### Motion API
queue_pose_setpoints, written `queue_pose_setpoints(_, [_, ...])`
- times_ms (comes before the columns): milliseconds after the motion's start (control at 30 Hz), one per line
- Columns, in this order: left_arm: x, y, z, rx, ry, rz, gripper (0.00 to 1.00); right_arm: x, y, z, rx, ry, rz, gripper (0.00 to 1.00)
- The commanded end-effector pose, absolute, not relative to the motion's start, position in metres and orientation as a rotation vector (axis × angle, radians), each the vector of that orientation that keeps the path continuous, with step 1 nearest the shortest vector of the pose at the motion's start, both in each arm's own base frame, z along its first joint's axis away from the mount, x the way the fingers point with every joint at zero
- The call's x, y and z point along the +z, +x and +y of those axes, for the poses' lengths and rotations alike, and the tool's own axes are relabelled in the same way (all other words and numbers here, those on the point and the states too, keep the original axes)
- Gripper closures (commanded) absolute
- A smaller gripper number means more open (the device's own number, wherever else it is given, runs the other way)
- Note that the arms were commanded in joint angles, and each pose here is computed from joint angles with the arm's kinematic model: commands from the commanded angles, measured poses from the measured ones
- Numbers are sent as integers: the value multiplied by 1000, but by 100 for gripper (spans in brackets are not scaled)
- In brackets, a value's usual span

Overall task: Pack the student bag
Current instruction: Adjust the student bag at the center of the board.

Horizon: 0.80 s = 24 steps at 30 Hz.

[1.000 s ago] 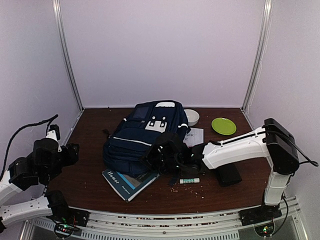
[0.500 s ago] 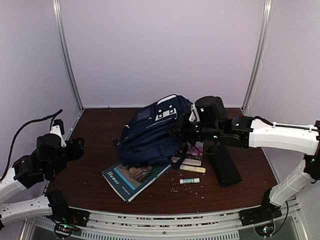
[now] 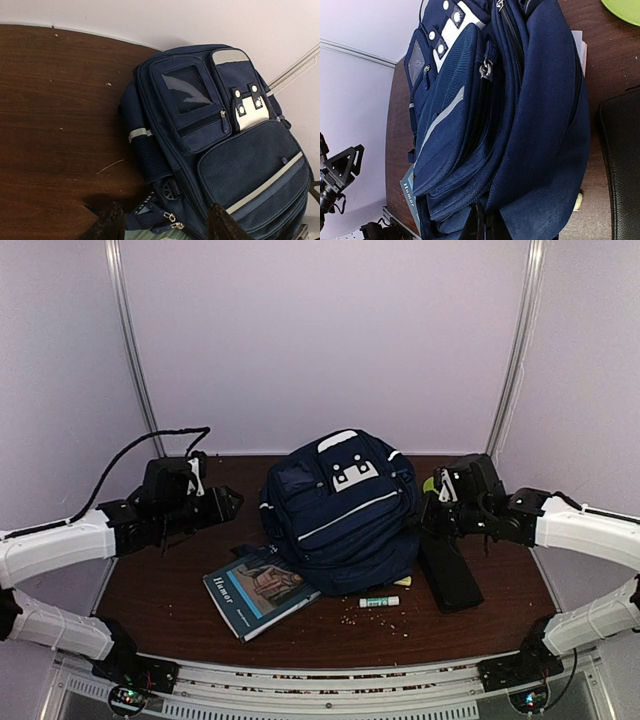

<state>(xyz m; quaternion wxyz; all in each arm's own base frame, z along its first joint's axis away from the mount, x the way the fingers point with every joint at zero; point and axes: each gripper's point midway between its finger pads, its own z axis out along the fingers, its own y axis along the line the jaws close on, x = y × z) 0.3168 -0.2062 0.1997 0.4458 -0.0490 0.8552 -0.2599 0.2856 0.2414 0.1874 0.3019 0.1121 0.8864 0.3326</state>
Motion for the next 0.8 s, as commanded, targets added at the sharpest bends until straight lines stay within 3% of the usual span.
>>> queue_pose_setpoints(0, [199,337,-236,-890,-152,2125,5,203,297,232,870,274,2259,100])
queue_pose_setpoints(333, [138,369,-260,-993,-221,2314,9,205,301,233,827,197,2259,100])
queue_pose_setpoints(767, [94,397,-268,-1090,-269,2361,10,206,299,236,834,155,2261,100])
